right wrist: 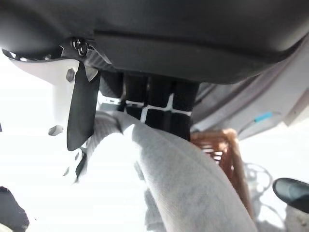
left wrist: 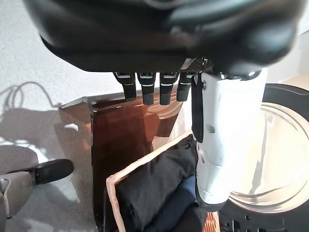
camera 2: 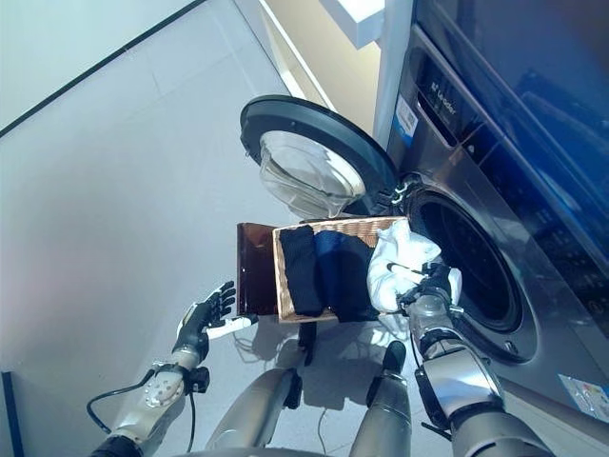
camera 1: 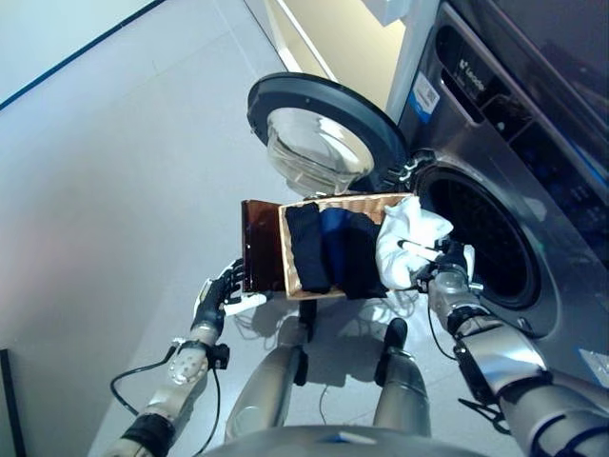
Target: Pick up the clothes and place them into the washing machine
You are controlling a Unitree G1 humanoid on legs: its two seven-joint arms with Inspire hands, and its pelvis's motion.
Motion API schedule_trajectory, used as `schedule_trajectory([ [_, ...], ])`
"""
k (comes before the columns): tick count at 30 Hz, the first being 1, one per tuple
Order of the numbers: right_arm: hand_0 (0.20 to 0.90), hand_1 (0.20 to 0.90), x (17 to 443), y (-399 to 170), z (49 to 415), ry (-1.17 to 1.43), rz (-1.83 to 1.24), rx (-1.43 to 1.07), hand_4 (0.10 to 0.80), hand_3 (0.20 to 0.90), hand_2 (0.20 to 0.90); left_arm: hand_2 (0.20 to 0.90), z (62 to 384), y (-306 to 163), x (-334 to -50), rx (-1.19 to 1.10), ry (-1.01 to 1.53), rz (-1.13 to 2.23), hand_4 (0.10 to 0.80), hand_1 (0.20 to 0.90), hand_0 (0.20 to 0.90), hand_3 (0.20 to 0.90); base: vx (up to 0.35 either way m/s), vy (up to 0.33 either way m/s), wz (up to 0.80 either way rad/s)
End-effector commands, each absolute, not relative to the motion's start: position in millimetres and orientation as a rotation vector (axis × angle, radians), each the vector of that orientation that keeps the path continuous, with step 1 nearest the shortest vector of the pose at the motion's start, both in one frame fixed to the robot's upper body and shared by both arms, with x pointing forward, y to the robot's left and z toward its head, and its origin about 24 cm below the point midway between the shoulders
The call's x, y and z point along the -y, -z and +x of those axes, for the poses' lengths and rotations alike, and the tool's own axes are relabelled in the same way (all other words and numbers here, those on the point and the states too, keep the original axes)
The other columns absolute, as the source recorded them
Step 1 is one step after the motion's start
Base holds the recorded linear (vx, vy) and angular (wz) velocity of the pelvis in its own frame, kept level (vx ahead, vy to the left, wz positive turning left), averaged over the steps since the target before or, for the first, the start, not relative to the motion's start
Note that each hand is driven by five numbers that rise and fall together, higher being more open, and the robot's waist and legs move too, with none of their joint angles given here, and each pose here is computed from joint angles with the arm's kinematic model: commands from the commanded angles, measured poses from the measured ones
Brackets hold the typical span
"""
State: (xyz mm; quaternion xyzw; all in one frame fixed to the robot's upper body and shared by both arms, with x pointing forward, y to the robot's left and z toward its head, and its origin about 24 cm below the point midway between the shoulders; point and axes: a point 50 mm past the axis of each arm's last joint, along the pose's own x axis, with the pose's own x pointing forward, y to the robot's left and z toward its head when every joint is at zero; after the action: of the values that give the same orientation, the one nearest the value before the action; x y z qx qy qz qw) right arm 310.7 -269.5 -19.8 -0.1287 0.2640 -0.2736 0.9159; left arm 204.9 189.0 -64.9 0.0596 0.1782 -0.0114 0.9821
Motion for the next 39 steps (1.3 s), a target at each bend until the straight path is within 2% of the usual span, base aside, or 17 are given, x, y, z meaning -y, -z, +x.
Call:
schedule_trajectory([
  [1, 0.266, 0.266, 266, -15, 338, 0.478, -0.387, -0.394, 0.347, 0.266, 0.266, 0.900, 225, 40, -208, -0.229, -0.052, 0.121, 0.800, 0.900, 0.900, 0.900, 0.000, 0.000, 0.00],
  [2, 0.557, 0.557, 266, -14, 338, 0.465, -0.405, -0.403, 0.555, 0.557, 0.557, 0.900, 225, 41, -208, -0.232, -0.047, 0.121, 0.800, 0.900, 0.900, 0.900, 0.000, 0.000, 0.00],
  [3, 0.900, 0.900, 267, -12, 337, 0.446, -0.441, -0.430, 0.800, 0.900, 0.900, 0.900, 224, 43, -208, -0.248, -0.043, 0.122, 0.800, 0.900, 0.900, 0.900, 0.000, 0.000, 0.00],
  [18, 0.900, 0.900, 260, -5, 336, 0.302, -0.711, -0.527, 0.800, 0.900, 0.900, 0.900, 226, 35, -216, -0.235, -0.029, 0.147, 0.800, 0.900, 0.900, 0.900, 0.041, -0.036, 0.13],
  [31, 0.900, 0.900, 264, -31, 353, 0.300, -0.833, -0.547, 0.800, 0.900, 0.900, 0.900, 244, 17, -216, -0.167, -0.040, 0.153, 0.800, 0.900, 0.900, 0.900, 0.037, -0.021, 0.17],
  [36, 0.900, 0.900, 246, -21, 353, 0.241, -0.840, -0.553, 0.800, 0.900, 0.900, 0.900, 250, 16, -217, -0.169, -0.069, 0.154, 0.800, 0.900, 0.900, 0.900, 0.019, 0.008, 0.13],
  [37, 0.420, 0.420, 246, -21, 353, 0.241, -0.840, -0.553, 0.457, 0.420, 0.420, 0.900, 250, 16, -217, -0.169, -0.070, 0.154, 0.800, 0.900, 0.900, 0.900, 0.000, 0.000, 0.00],
  [38, 0.200, 0.200, 243, -20, 353, 0.231, -0.844, -0.555, 0.300, 0.200, 0.200, 0.900, 250, 15, -218, -0.164, -0.073, 0.153, 0.800, 0.900, 0.900, 0.900, 0.000, 0.000, 0.00],
  [39, 0.200, 0.200, 241, -20, 354, 0.227, -0.847, -0.550, 0.300, 0.200, 0.200, 0.900, 250, 13, -218, -0.157, -0.079, 0.147, 0.800, 0.900, 0.900, 0.900, 0.000, 0.028, -0.03],
])
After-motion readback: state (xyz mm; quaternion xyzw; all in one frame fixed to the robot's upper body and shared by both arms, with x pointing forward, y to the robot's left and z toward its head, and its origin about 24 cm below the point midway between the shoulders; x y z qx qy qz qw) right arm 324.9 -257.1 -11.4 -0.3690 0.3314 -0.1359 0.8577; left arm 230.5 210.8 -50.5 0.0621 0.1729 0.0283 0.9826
